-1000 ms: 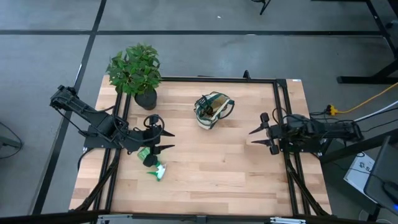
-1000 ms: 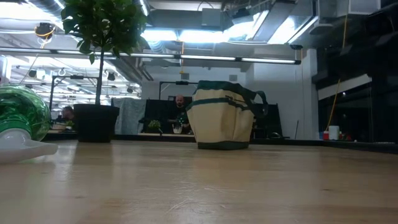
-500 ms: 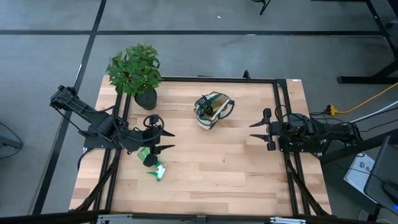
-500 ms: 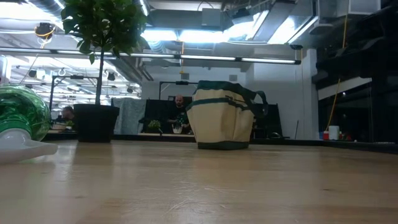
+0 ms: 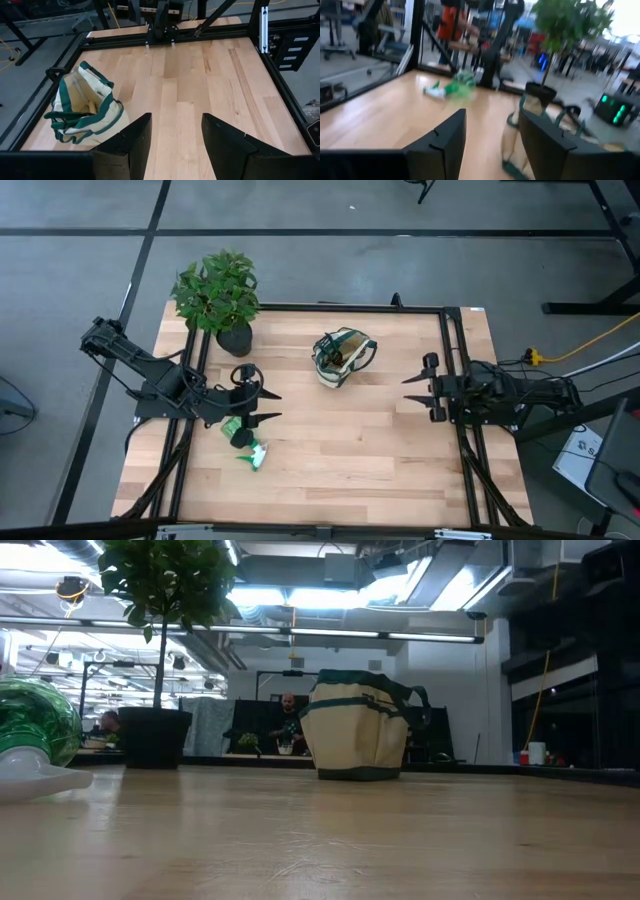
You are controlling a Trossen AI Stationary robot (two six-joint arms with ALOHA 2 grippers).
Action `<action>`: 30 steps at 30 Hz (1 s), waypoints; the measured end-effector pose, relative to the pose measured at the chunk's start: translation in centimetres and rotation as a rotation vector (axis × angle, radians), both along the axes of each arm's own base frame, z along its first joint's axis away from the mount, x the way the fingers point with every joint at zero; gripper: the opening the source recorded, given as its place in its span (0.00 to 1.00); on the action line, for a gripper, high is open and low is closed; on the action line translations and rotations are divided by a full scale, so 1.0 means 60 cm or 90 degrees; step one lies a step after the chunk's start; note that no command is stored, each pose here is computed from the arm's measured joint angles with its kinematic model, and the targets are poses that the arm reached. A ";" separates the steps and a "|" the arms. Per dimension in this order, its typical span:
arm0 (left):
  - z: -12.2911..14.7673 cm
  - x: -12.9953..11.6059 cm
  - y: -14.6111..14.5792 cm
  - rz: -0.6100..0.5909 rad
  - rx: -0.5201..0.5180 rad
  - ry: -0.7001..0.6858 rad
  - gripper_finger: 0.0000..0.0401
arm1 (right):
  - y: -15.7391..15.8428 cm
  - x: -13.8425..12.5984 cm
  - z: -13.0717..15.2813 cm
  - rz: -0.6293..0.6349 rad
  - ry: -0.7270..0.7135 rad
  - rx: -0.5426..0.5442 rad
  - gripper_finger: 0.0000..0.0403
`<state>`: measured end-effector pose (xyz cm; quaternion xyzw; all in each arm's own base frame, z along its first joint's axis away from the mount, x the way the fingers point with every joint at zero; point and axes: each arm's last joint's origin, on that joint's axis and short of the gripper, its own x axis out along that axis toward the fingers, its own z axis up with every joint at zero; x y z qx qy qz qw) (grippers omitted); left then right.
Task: Pick & Place Garden tools in Gardening bag
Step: Put the green spray bottle into the green gardening bag
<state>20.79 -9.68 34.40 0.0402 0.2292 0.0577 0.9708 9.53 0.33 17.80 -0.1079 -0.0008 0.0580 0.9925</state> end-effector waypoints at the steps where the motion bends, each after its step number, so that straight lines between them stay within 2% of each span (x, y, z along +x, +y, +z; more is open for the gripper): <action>1: 0.000 0.000 0.000 0.000 0.000 0.000 0.42 | 0.000 0.002 -0.001 0.000 -0.018 0.000 0.46; 3: 0.000 0.000 0.000 0.000 0.000 0.000 0.42 | 0.000 0.005 -0.012 -0.001 -0.039 0.000 0.46; 11: 0.000 0.000 0.000 0.000 0.000 0.000 0.42 | -0.001 0.006 -0.017 -0.008 -0.018 -0.021 0.46; 17: 0.000 0.000 0.000 0.000 0.000 0.000 0.42 | -0.008 0.009 -0.024 -0.098 0.013 -0.001 0.46; 30: 0.000 0.000 0.000 0.000 0.000 0.000 0.42 | -0.008 0.013 -0.029 -0.100 0.040 -0.004 0.46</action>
